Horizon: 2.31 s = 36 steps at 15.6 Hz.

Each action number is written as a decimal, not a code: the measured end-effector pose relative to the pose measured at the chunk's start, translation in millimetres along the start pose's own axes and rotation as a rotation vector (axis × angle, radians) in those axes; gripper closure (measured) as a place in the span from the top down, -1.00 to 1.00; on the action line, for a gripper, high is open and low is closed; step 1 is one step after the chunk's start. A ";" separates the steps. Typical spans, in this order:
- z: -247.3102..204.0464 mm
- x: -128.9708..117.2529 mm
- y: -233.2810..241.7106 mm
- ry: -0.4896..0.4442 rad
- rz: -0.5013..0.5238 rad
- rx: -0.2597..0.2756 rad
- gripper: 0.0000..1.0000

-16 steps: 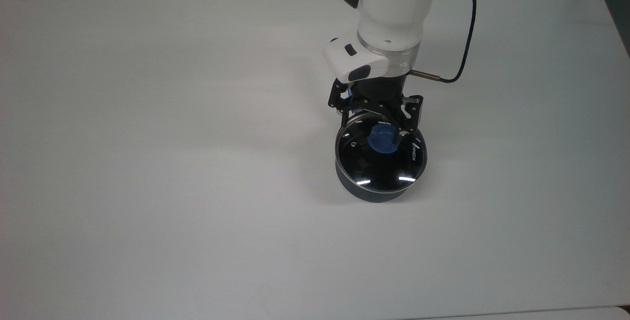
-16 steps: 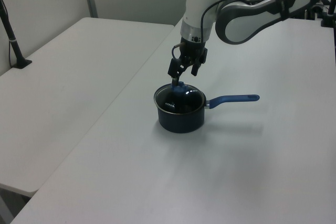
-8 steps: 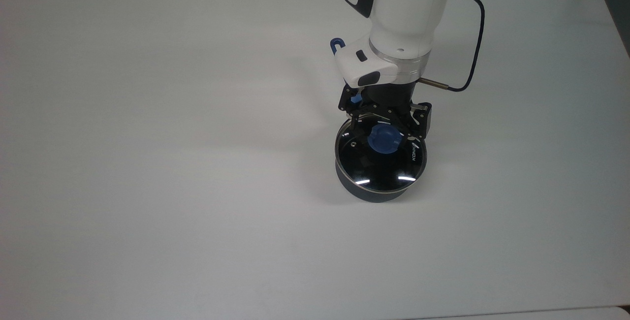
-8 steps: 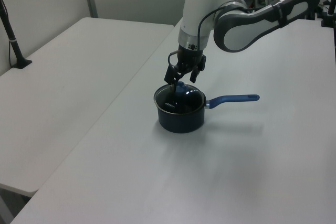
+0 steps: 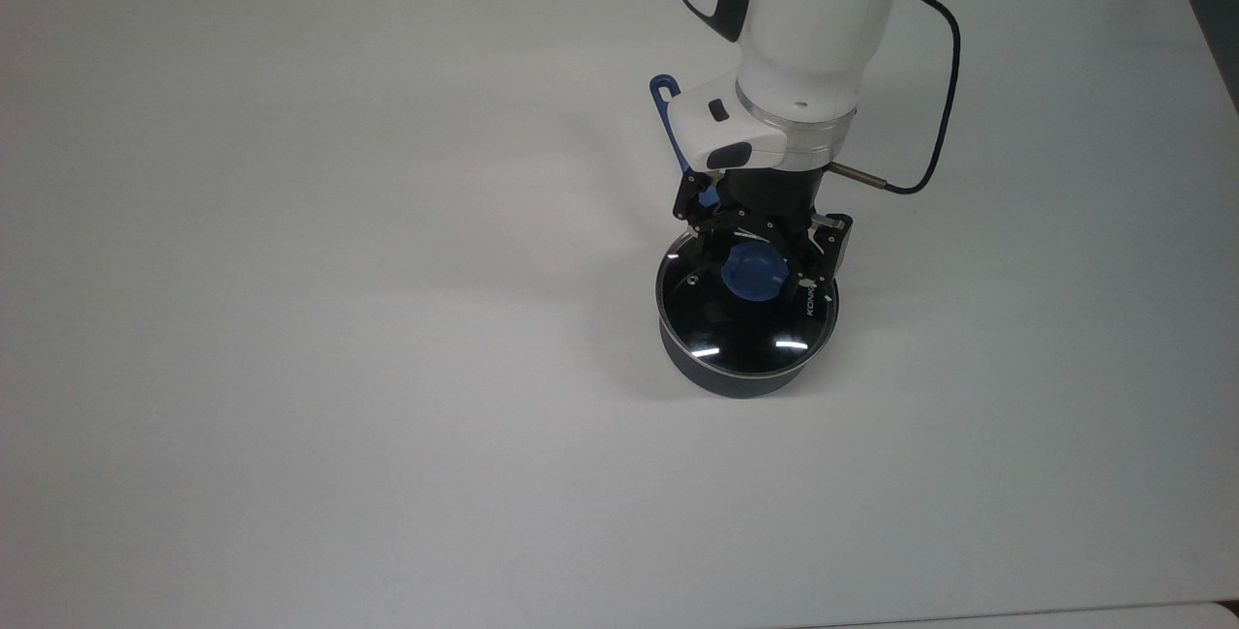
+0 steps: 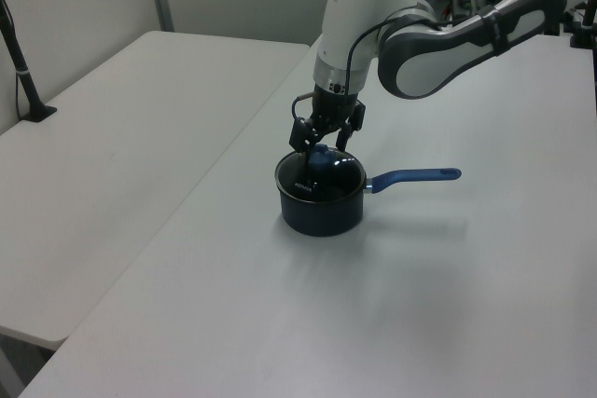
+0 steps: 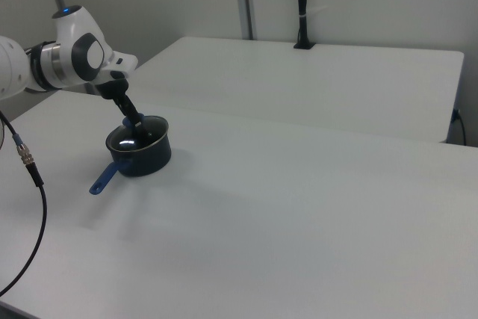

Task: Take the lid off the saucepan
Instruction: 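Close the gripper on the blue lid knob, then lift the glass lid up off the saucepan rim, then carry the lid away from the saucepan and lower it to the table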

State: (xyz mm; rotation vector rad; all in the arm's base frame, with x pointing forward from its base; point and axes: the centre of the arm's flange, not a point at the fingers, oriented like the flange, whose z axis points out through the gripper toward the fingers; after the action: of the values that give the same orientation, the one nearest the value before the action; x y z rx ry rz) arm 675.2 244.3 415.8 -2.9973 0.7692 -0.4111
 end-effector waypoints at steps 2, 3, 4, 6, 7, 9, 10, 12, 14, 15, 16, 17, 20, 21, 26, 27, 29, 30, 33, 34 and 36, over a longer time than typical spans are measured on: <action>-0.4 -3.1 -2.9 -0.001 -0.004 0.001 0.67; -0.4 -4.5 -4.1 -0.001 -0.006 0.002 0.49; -0.3 -5.6 -5.2 -0.001 -0.006 0.002 0.32; -0.2 -6.0 -5.7 -0.001 -0.006 0.002 0.22; 0.0 -5.8 -5.6 -0.001 -0.006 0.002 0.22; 0.0 -5.8 -5.7 -0.001 -0.006 0.002 0.22; 0.0 -5.8 -5.7 -0.001 -0.006 0.002 0.22; 0.0 -5.8 -5.6 -0.001 -0.006 0.002 0.22; -0.2 -5.5 -5.7 0.000 -0.006 0.002 0.22; -1.0 -4.7 -5.6 0.004 -0.007 0.002 0.22; -2.9 -2.9 -5.3 0.012 -0.011 0.001 0.22; -6.8 0.2 -4.5 0.023 -0.013 0.001 0.22; -25.7 16.0 4.6 0.051 -0.016 0.016 0.22; -33.1 21.7 9.4 0.059 -0.021 0.020 0.22; -58.3 45.9 66.0 0.069 -0.097 -0.008 0.22; -62.7 51.2 87.4 0.059 -0.125 -0.030 0.22; -73.0 62.0 138.0 0.009 -0.189 -0.075 0.22; -78.2 66.6 165.3 -0.034 -0.221 -0.084 0.22; -81.2 74.1 249.1 -0.202 -0.328 -0.081 0.22; -77.6 76.4 277.3 -0.240 -0.358 -0.080 0.22; -59.8 75.0 328.2 -0.300 -0.401 -0.075 0.22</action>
State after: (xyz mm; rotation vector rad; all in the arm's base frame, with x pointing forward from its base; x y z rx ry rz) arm 568.7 -77.0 464.5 -3.1679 0.1629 0.0701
